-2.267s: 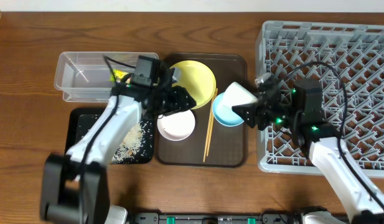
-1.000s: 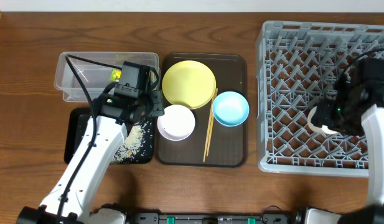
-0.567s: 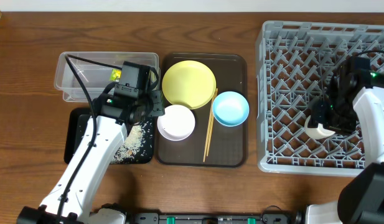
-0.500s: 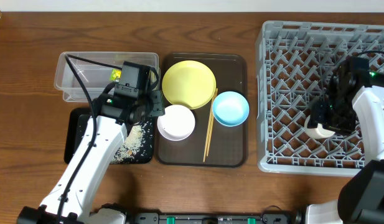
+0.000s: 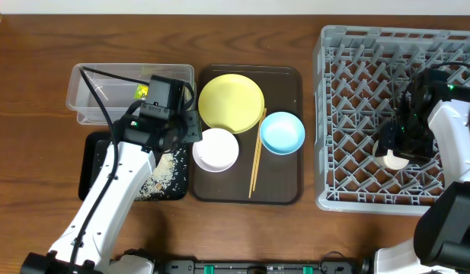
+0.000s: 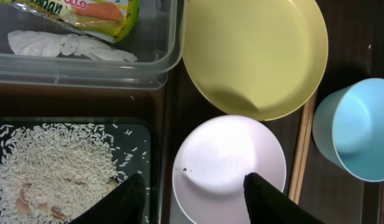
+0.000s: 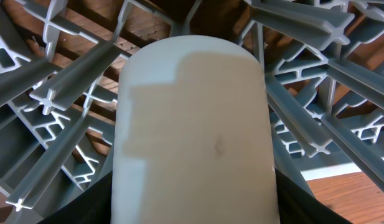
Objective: Sort waste into correct bins and load items into the dishwasher rack
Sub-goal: 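Lower the pale cup into the dish rack with the right gripper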
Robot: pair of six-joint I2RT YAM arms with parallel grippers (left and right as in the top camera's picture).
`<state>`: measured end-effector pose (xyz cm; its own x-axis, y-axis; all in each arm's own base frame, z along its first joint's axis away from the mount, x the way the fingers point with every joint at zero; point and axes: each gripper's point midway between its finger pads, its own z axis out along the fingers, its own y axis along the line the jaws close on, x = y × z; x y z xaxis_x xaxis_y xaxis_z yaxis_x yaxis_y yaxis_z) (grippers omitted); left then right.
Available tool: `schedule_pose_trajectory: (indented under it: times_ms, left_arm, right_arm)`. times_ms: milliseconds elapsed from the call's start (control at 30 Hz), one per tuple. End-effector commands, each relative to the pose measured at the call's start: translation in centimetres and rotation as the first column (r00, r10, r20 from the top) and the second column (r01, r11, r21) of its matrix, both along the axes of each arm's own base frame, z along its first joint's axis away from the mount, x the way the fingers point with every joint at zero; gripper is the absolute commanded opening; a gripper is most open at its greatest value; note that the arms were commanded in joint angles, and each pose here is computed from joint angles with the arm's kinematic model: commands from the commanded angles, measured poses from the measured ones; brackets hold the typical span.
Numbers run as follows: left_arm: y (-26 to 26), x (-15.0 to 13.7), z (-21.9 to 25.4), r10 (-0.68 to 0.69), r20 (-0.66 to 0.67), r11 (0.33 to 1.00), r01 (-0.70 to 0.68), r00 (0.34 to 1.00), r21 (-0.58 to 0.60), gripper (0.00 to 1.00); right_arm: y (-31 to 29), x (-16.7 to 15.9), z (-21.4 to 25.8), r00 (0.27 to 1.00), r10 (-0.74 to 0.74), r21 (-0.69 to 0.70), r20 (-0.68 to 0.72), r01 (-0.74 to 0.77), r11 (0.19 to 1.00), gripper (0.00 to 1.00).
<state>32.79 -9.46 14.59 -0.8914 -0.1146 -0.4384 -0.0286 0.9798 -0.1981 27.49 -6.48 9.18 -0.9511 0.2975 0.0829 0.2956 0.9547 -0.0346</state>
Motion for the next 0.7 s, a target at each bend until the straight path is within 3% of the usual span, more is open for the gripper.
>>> schedule_pose_trajectory:
  times_ms: [0, 400, 667]
  left_arm:
    - [0.3, 0.1, 0.5, -0.004, 0.018, 1.000, 0.003, 1.000, 0.013, 0.55]
    - [0.3, 0.1, 0.5, -0.003, 0.018, 1.000, 0.003, 1.000, 0.013, 0.56]
    - [0.3, 0.1, 0.5, -0.003, 0.018, 1.000, 0.003, 1.000, 0.013, 0.56]
  right_arm:
    - [-0.2, 0.6, 0.8, 0.999, -0.021, 0.004, 0.037, 0.021, 1.000, 0.01]
    - [0.3, 3.7, 6.2, 0.959, 0.012, 0.016, 0.285, -0.017, 1.000, 0.01]
    - [0.1, 4.8, 5.9, 0.951, 0.013, 0.009, 0.308, -0.017, 1.000, 0.01]
